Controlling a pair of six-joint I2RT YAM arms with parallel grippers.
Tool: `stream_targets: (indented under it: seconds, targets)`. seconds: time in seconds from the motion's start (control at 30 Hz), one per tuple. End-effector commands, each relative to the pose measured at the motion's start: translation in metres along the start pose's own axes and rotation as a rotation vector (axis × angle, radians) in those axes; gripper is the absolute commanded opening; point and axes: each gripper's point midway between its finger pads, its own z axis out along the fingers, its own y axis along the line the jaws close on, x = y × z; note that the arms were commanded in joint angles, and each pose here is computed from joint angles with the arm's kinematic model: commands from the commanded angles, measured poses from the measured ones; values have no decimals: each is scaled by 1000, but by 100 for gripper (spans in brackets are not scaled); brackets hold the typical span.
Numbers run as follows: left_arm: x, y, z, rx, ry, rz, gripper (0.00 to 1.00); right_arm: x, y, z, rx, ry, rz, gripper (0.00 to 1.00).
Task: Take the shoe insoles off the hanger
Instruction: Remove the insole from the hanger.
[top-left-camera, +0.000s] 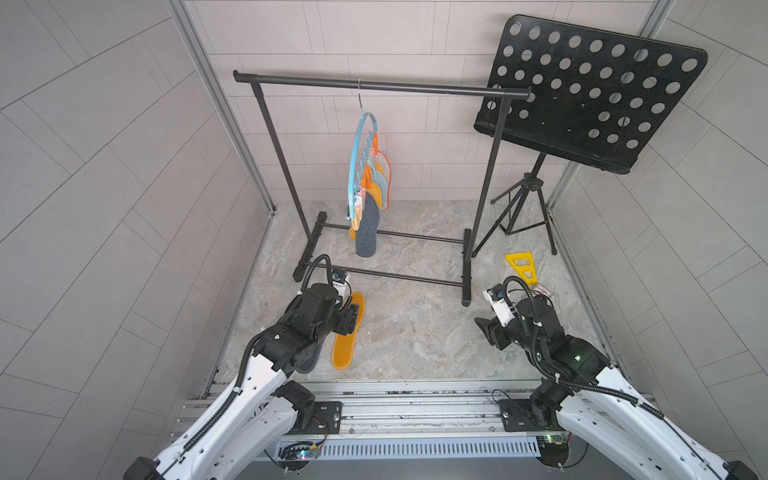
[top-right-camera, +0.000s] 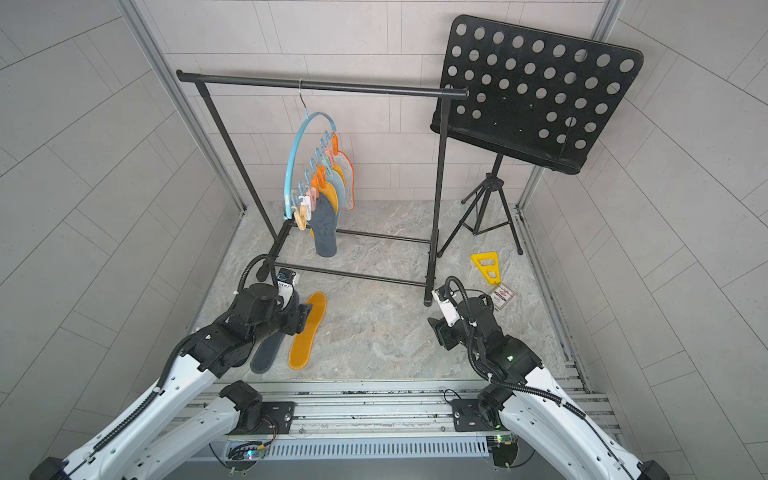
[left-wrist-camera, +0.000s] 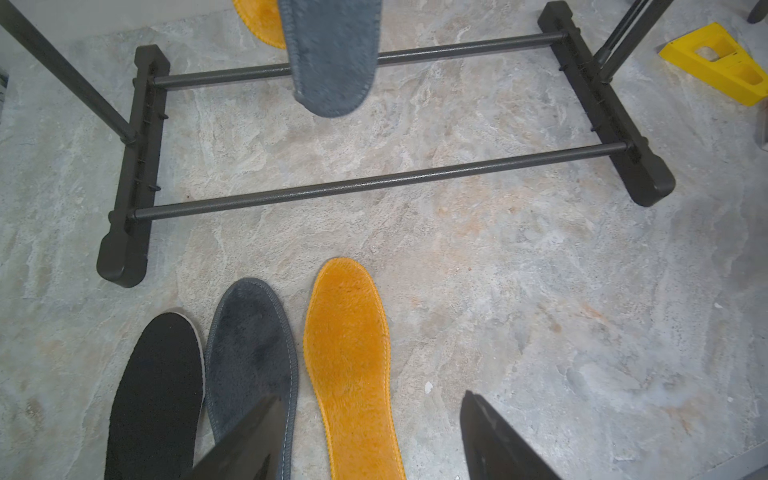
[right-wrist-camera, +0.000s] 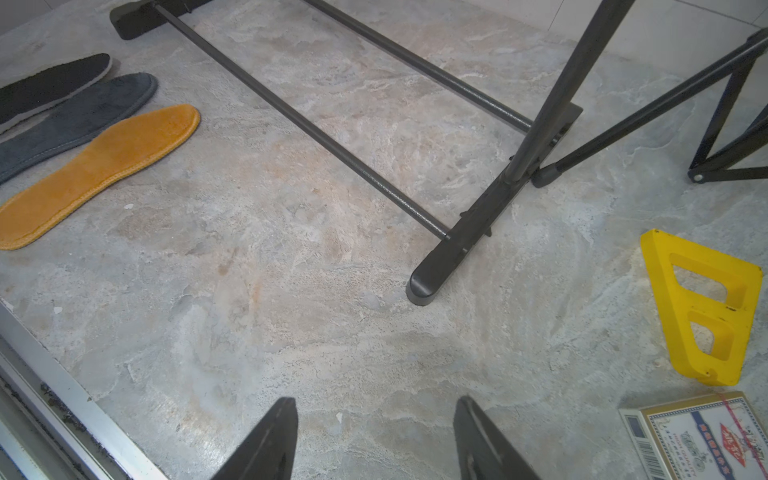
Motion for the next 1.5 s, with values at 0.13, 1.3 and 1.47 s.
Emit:
stream_targets:
  seconds: [0.13,1.3,1.47]
  targets:
    - [0,-3,-2,-8,-20,-9,74,-59,19,18,-140,-136,76,59]
    - [15,-4,17,-23,84,32,73,-396,129,124,-743,-489,-173,57]
    - [15,-5,15,-18,80,35,73,-395,124,146,-706,-488,-169,57]
